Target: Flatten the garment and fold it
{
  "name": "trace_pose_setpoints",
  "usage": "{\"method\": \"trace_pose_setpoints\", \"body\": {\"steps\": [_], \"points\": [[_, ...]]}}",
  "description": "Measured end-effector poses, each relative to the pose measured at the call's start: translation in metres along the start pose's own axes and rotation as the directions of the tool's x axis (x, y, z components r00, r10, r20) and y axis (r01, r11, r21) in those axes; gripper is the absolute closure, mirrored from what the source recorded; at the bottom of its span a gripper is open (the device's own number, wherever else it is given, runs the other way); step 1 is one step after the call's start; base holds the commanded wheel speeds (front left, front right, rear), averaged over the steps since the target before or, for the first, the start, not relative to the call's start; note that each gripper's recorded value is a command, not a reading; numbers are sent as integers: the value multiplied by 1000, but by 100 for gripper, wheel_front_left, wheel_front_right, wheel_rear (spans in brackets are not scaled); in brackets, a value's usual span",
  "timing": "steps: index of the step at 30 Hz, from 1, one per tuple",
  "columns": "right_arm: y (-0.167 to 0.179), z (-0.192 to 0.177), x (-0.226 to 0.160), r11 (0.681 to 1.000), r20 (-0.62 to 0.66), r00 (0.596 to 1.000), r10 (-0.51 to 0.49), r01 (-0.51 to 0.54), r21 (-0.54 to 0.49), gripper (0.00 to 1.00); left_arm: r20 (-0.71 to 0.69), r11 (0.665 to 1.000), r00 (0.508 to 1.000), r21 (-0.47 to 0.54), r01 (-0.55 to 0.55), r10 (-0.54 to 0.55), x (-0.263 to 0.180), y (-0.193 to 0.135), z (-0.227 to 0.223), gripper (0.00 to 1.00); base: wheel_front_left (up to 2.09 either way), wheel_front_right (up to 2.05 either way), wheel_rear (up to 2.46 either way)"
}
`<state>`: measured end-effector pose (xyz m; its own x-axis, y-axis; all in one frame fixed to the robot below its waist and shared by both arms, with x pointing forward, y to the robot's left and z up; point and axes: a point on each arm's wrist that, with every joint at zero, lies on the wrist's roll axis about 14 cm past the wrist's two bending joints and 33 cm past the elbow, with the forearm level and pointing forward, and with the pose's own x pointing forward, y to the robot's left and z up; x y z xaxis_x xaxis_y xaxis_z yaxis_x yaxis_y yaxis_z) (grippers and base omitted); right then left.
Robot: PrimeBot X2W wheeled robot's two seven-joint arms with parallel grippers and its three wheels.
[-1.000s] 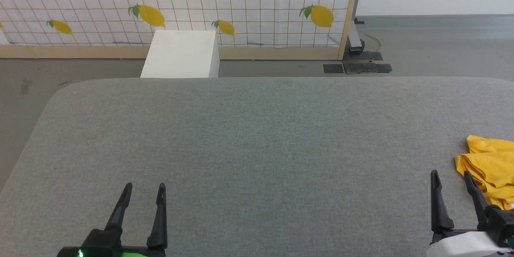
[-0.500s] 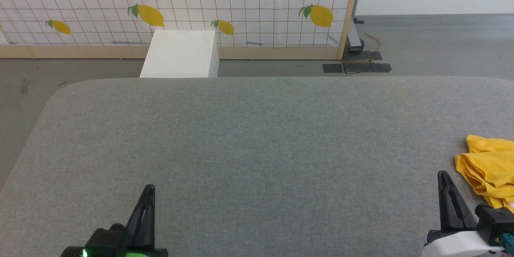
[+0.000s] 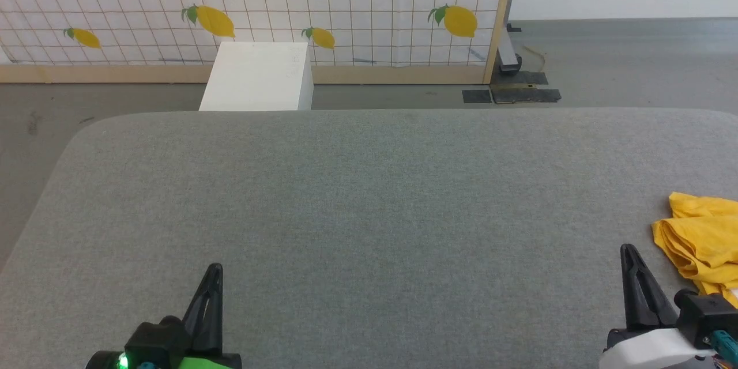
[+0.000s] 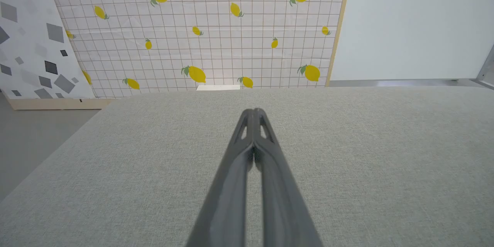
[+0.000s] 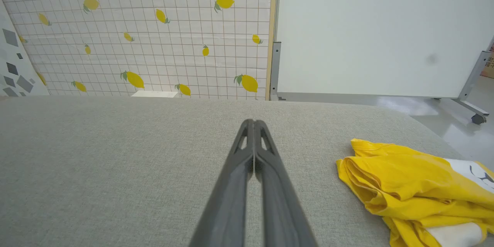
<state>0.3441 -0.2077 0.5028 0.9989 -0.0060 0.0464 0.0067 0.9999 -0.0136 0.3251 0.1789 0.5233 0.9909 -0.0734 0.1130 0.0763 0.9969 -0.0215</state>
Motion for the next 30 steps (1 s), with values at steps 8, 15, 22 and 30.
{"method": "trace_pose_setpoints", "body": {"steps": [8, 15, 22, 30], "points": [[4, 1, 2, 1000, -8, 1000, 13, -13, 0, 100, -12, 1000, 1000, 9, -3, 3, 4, 0, -1, 100, 0, 0, 0], [7, 2, 4, 1000, -14, 1000, 21, -21, 0, 100, -22, 1000, 1000, 13, -8, 8, 7, 0, -2, 100, 0, 0, 0], [10, 4, 7, 1000, -11, 999, 30, -30, -1, 100, -23, 1000, 1000, 15, -13, 13, 11, 0, 0, 100, 0, 0, 0], [14, 3, 7, 999, -25, 999, 41, -41, -5, 100, -42, 1000, 999, 15, -16, 17, 13, 0, -3, 100, 0, 0, 0]]}}
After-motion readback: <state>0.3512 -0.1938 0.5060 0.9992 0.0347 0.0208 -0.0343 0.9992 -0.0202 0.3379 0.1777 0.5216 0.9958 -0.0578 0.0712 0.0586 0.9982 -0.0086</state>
